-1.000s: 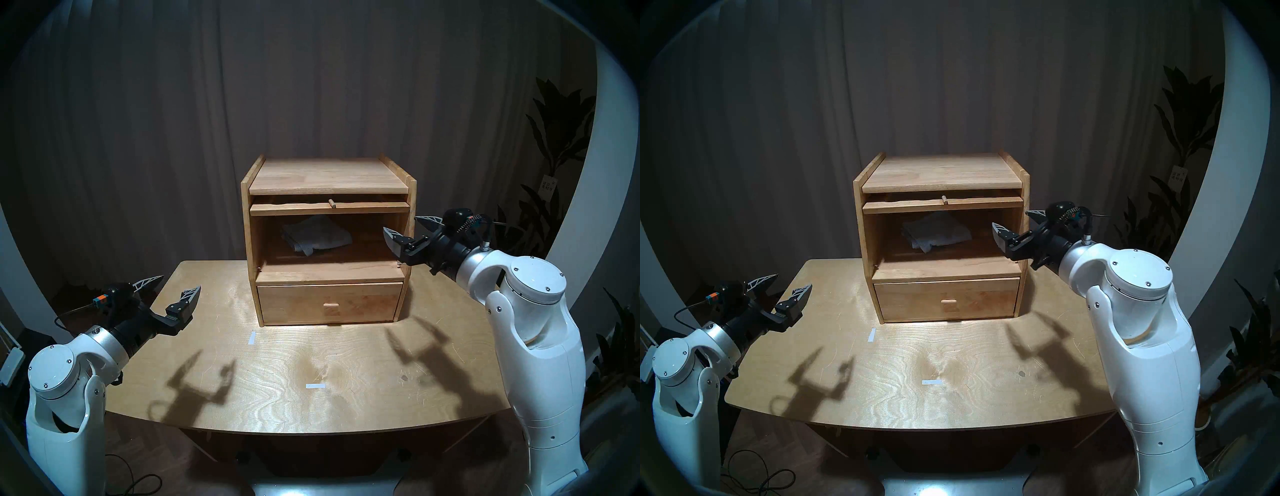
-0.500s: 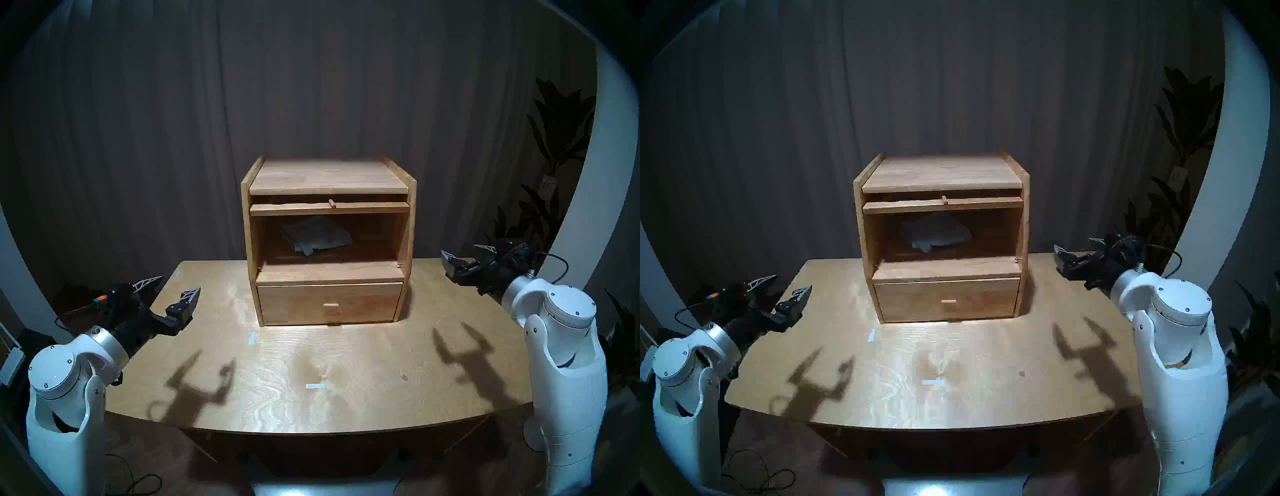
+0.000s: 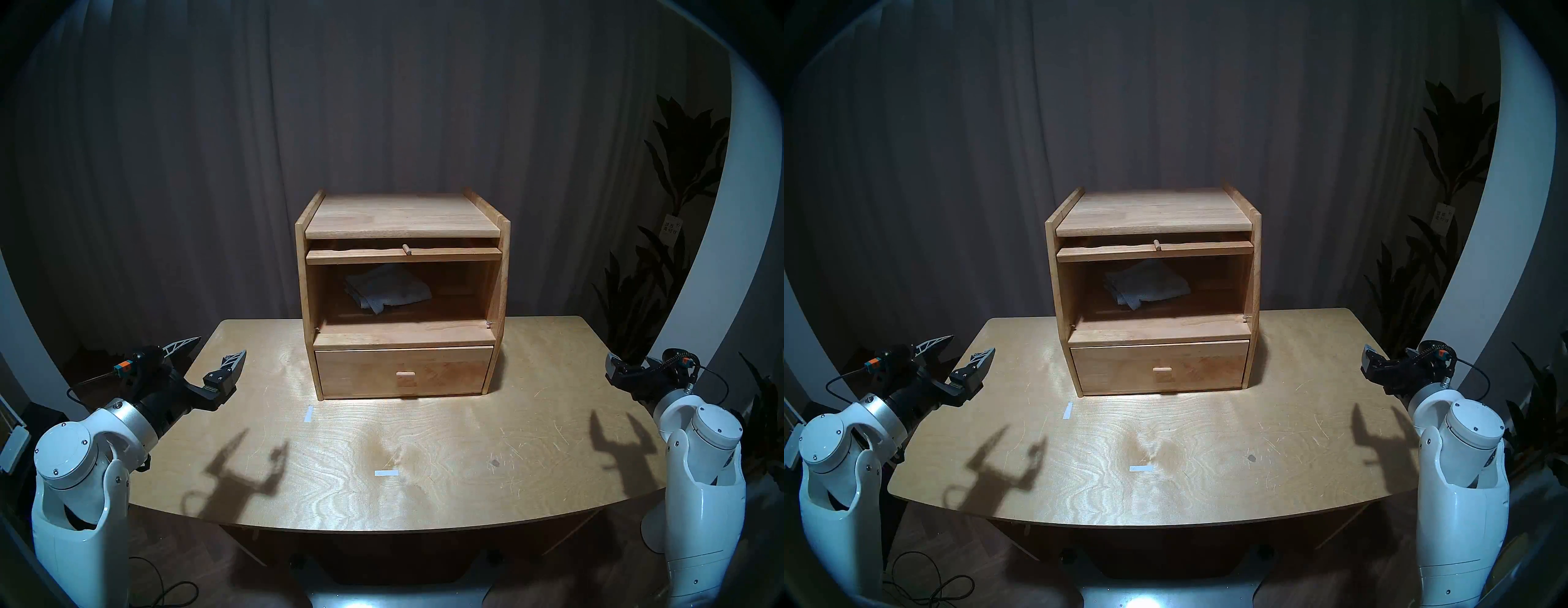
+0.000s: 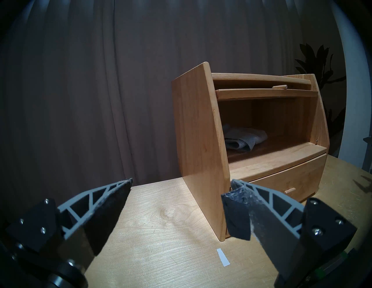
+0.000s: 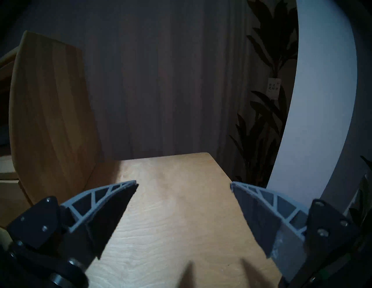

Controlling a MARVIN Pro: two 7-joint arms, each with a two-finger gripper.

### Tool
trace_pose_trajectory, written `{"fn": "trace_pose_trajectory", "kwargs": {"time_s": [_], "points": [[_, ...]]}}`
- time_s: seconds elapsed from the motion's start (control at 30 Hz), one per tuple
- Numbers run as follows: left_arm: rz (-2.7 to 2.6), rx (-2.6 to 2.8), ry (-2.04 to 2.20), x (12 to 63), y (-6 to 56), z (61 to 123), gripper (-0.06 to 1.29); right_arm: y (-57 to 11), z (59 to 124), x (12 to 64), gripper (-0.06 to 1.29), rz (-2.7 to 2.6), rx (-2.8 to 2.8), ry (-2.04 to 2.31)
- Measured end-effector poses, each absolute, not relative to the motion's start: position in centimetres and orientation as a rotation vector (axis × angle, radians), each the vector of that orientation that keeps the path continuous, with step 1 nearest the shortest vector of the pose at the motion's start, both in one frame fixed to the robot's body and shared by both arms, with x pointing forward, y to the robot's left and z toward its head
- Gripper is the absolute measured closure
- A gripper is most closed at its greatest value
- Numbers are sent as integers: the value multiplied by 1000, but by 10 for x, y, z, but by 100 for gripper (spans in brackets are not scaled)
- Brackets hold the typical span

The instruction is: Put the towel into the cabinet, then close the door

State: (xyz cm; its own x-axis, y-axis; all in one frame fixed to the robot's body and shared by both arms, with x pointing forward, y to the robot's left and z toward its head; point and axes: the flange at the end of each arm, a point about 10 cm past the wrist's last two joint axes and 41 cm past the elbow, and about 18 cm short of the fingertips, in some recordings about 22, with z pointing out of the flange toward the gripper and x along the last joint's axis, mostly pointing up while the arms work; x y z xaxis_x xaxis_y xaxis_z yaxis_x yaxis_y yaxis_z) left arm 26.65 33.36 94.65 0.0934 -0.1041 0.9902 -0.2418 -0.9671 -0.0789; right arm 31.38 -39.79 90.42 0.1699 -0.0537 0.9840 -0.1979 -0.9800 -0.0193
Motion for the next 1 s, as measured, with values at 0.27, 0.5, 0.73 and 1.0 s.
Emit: {"fn": "trace_pose_trajectory", "kwargs": {"time_s": [0.27, 0.5, 0.73, 1.0], "points": [[2018, 2242, -359, 266, 333, 947, 0, -358, 917, 348, -2, 2152, 2227, -186], [2018, 2241, -359, 266, 333, 947, 0, -346, 908, 375, -2, 2185, 2179, -135], [2024, 2230, -353, 267, 333, 949, 0, -341, 891, 398, -2, 2166, 2152, -102], [2062, 2156, -399, 274, 322, 964, 0, -340, 881, 422, -2, 2160, 2088, -71]]}}
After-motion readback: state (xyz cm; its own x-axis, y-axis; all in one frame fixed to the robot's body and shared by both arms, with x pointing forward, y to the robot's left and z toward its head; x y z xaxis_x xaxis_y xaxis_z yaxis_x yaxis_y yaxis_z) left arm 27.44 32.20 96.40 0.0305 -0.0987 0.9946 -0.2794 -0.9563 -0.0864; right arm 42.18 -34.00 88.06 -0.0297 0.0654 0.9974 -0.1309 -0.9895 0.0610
